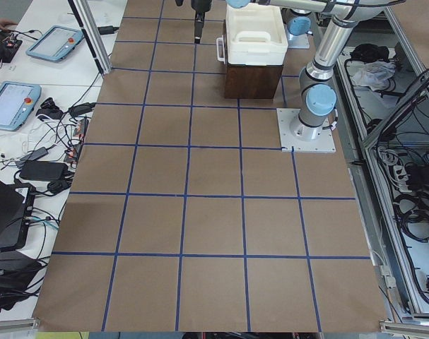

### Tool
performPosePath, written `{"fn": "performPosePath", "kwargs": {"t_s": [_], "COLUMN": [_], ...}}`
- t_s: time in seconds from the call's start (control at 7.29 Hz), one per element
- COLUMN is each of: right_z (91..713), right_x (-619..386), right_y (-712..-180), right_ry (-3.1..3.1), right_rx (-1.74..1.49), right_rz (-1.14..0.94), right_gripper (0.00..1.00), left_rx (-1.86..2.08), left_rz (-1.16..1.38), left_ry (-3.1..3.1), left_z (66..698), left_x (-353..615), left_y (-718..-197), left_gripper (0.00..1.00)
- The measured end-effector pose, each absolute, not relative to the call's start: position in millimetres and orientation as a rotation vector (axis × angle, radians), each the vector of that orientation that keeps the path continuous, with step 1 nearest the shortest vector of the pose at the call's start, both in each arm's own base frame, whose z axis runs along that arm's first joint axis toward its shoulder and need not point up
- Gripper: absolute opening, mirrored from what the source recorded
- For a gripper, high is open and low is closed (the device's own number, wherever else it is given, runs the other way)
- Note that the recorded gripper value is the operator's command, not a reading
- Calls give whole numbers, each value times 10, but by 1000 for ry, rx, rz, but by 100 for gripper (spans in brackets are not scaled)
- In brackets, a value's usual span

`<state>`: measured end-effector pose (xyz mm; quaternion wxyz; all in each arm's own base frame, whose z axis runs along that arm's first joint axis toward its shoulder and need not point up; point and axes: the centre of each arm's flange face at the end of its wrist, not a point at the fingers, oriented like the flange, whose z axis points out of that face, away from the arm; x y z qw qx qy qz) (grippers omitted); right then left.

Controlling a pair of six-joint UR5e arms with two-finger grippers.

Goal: Put scissors in drawer and close it

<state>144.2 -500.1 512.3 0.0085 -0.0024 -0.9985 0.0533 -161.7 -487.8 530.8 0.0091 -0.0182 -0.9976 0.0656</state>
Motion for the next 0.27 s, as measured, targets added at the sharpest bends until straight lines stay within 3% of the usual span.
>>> {"fn": "performPosePath", "kwargs": {"t_s": [0.27], "right_z": [5122], "right_x": [1442], "right_y": [-5001], "right_ry": [-3120], "right_rx": [-8], "right_rz": [166], "right_gripper": [100], "left_rx": [-55], "left_rz": [211], "left_ry": [-3114], "left_z": [5327], "left_x": [-1613], "left_y": [-4864], "left_gripper": [100]}}
